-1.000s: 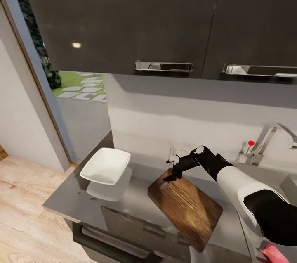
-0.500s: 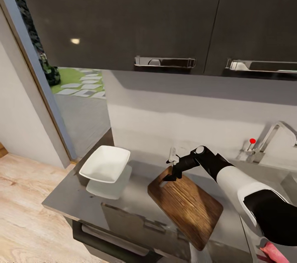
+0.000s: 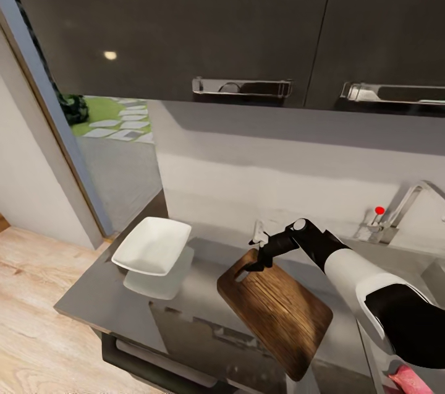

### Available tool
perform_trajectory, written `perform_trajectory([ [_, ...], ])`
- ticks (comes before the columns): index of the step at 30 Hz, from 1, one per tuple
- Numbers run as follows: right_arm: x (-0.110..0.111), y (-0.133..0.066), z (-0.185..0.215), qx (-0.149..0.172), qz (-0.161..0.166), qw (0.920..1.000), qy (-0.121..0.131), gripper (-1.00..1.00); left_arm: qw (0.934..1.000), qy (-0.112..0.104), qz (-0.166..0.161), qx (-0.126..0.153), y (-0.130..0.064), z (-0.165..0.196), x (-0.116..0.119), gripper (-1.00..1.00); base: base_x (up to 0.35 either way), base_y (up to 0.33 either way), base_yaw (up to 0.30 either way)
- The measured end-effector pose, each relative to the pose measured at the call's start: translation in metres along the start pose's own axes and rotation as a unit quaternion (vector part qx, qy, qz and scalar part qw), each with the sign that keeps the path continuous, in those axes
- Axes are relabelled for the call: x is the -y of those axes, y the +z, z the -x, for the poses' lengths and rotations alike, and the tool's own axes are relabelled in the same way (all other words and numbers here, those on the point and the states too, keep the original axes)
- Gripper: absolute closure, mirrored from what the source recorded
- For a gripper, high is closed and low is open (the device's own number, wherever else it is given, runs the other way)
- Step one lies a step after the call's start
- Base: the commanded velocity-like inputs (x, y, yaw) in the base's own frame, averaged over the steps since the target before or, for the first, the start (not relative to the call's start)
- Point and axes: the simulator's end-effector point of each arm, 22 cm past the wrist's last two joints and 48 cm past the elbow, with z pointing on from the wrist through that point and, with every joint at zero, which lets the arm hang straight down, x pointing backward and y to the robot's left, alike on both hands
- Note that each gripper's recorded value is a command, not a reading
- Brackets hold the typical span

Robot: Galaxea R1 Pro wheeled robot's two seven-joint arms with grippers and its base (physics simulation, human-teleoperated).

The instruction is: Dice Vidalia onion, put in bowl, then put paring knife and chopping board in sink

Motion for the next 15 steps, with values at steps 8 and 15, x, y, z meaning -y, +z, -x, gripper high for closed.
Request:
perform_trajectory([
  [8,-0.001,0.006,-0.005,-0.002,0.005,1.0000,0.005,-1.00,1.0000,0.000,0.000,-0.009,0.000,-0.008,0.000,-1.00,0.002,-0.001,0.000],
  [15,-0.002,0.010,-0.010,-0.003,0.009,0.9999,0.008,-1.00,0.9999,0.000,0.000,-0.015,0.000,-0.012,0.000,-1.00,0.105,0.000,0.000],
])
